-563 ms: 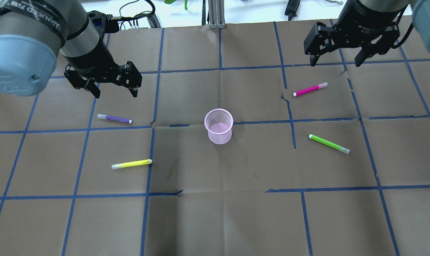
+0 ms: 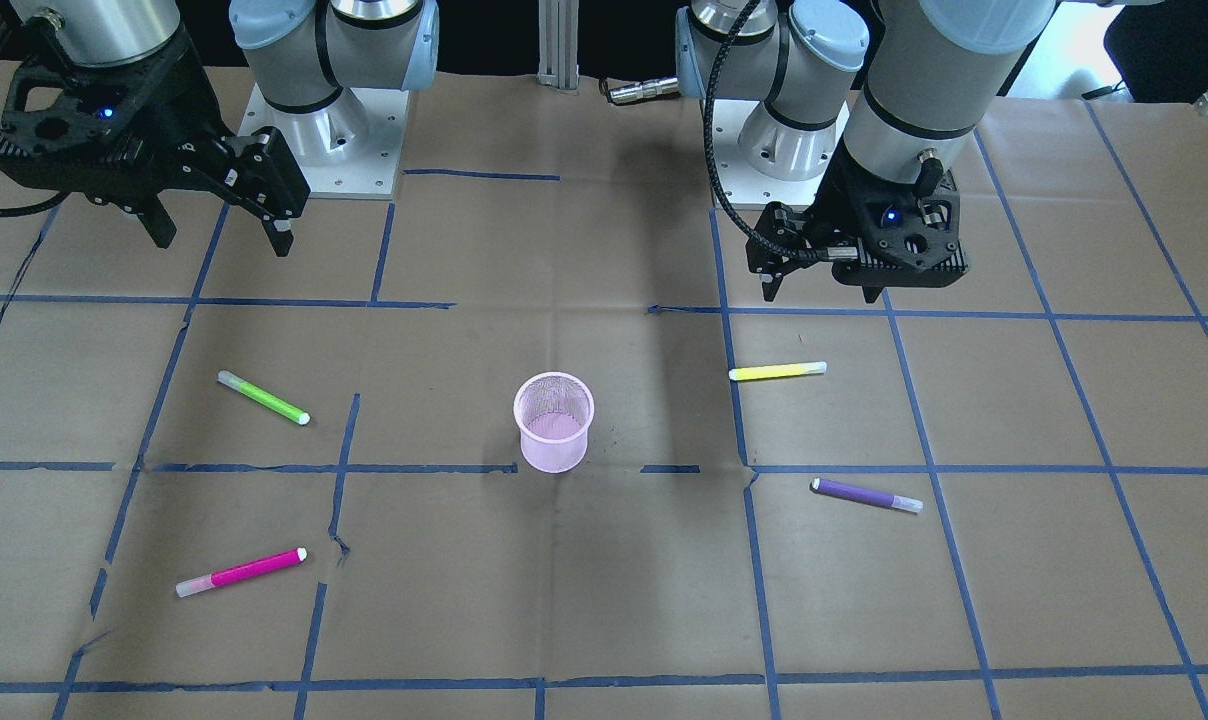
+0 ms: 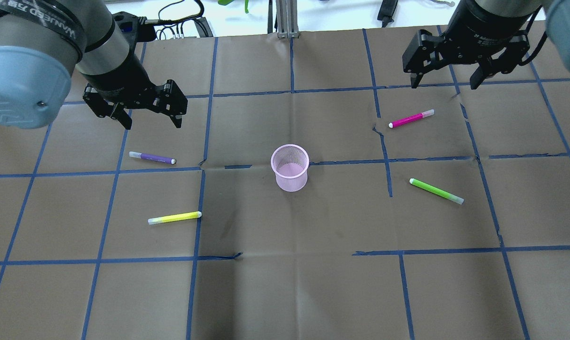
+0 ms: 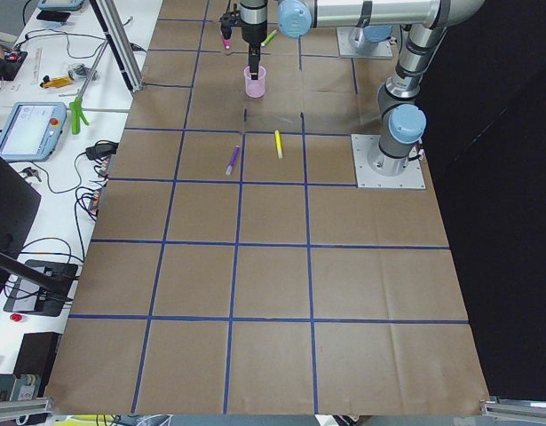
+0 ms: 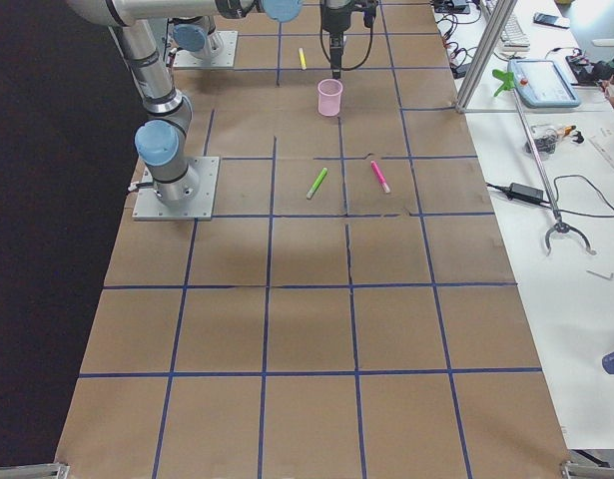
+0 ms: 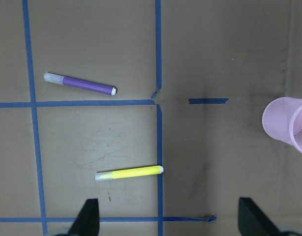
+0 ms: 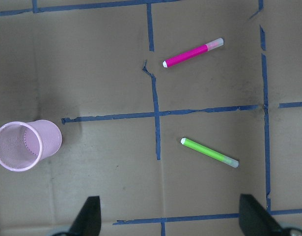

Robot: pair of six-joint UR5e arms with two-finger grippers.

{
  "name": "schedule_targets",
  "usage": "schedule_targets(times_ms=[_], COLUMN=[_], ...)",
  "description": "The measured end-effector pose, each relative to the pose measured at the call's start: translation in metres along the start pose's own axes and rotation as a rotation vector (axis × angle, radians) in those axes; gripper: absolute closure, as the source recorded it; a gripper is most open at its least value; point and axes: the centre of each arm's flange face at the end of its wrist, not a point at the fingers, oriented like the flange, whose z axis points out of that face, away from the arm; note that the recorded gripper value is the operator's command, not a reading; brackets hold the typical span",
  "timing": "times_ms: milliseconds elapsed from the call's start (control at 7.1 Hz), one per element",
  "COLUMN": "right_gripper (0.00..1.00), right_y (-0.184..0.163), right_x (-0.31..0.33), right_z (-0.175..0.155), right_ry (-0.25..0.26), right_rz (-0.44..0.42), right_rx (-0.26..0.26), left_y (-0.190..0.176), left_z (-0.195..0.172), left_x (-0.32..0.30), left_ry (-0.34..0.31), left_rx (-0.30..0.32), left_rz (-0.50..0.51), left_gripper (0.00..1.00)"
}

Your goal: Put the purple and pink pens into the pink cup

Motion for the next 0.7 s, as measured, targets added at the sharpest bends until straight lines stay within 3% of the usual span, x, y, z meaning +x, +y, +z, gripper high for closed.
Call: schedule_targets(times_ms=[282, 423, 704], right_gripper=[0.0, 0.0, 0.0], right_y=[-0.018, -0.03, -0.046], right_x=[0.002, 0.003, 0.003], right_z=[0.023, 0.038, 0.085], right_ry=[0.001, 0.009, -0.002], right_rz=[-0.236, -0.397, -0.726], right_rx=[0.005, 0.016, -0.026], left_y=[0.001, 0.0, -0.001], left_z=[-0.001, -0.002, -0.002], left_x=[0.0, -0.001, -0.005], left_ry=[-0.004, -0.003, -0.003], left_rx=[0.002, 0.004, 0.006], left_rz=[-0.003, -0.013, -0.097], left_gripper=[0.01, 0.01, 0.01])
